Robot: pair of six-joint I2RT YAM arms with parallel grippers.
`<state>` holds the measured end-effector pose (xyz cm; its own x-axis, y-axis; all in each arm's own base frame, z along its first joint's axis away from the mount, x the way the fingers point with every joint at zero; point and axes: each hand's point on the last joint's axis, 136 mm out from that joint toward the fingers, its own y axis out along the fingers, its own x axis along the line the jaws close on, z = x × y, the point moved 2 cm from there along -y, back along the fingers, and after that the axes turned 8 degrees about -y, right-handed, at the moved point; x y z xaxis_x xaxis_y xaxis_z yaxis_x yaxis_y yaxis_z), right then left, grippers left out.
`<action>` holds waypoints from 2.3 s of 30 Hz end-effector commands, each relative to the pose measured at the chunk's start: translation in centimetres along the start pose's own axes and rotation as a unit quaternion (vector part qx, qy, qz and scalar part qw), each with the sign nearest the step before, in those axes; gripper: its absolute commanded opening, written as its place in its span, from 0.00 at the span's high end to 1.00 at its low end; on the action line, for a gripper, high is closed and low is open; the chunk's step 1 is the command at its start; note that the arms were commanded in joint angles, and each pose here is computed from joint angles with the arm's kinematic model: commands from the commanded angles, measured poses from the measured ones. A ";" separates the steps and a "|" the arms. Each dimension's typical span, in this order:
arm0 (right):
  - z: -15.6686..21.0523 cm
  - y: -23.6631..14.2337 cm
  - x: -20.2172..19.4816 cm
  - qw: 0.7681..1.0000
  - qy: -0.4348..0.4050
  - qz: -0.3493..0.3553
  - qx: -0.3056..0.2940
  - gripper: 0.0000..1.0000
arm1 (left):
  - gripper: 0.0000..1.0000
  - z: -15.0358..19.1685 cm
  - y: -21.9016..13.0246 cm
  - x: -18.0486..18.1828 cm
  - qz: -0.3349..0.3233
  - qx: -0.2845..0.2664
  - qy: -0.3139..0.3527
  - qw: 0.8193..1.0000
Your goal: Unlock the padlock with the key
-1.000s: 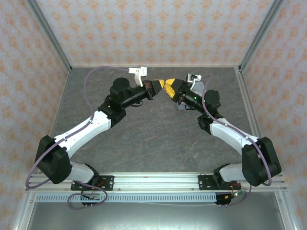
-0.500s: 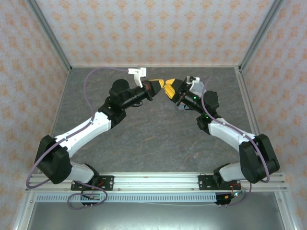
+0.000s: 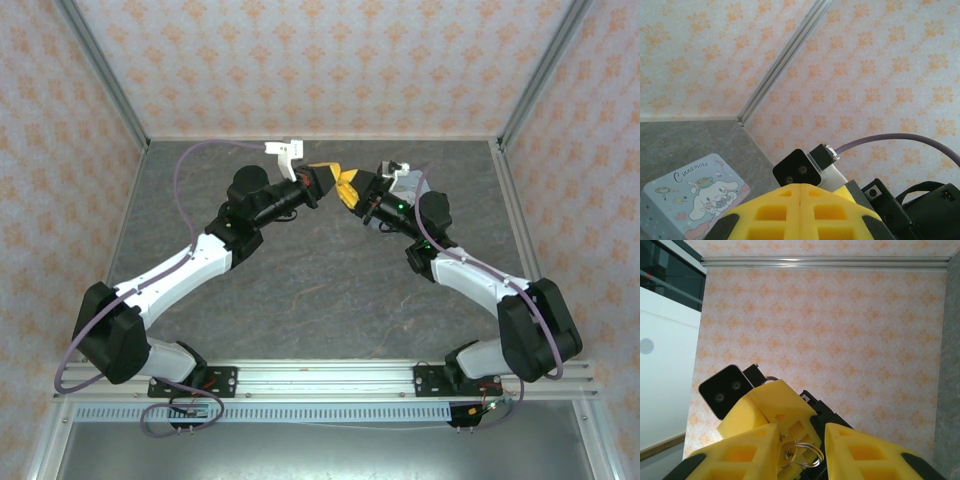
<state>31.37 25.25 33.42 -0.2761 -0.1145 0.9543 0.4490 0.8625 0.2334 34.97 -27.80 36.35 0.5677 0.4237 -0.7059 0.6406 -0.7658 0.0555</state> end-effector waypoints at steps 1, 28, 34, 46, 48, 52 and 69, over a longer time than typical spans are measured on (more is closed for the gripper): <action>0.3 0.2 1.6 0.999 -0.019 -0.028 0.006 0.74 | 1.00 -0.9 -0.4 -1.1 0.018 -0.024 0.014 0.999; 0.4 -3.1 -0.5 0.980 -0.151 0.128 -0.031 1.00 | 0.39 -0.8 -1.4 0.9 -0.049 -0.017 0.007 0.999; 0.1 -5.5 0.2 0.953 -0.242 0.171 -0.062 1.00 | 0.31 -0.7 -1.3 1.7 -0.071 0.002 -0.044 0.997; -0.8 -5.5 2.7 0.933 -0.322 0.086 -0.135 1.00 | 0.36 0.8 1.5 1.7 -0.024 0.032 -0.340 0.940; -0.7 -5.0 3.0 0.933 -0.326 0.075 -0.135 1.00 | 0.40 1.0 1.9 1.8 -0.012 0.029 -0.373 0.927; -0.5 -4.5 3.2 0.931 -0.332 0.069 -0.137 1.00 | 0.42 1.8 2.5 1.9 -0.013 0.036 -0.406 0.913; -1.4 -2.9 1.9 0.933 -0.324 0.074 -0.139 1.00 | 0.60 3.2 3.6 1.5 -0.012 0.054 -0.433 0.900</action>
<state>30.73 21.85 31.66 -0.5446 0.4267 0.7220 0.7144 0.6870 0.1328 36.63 -30.71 32.13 -0.1123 -0.0285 -0.9933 0.5920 -0.8048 -0.0439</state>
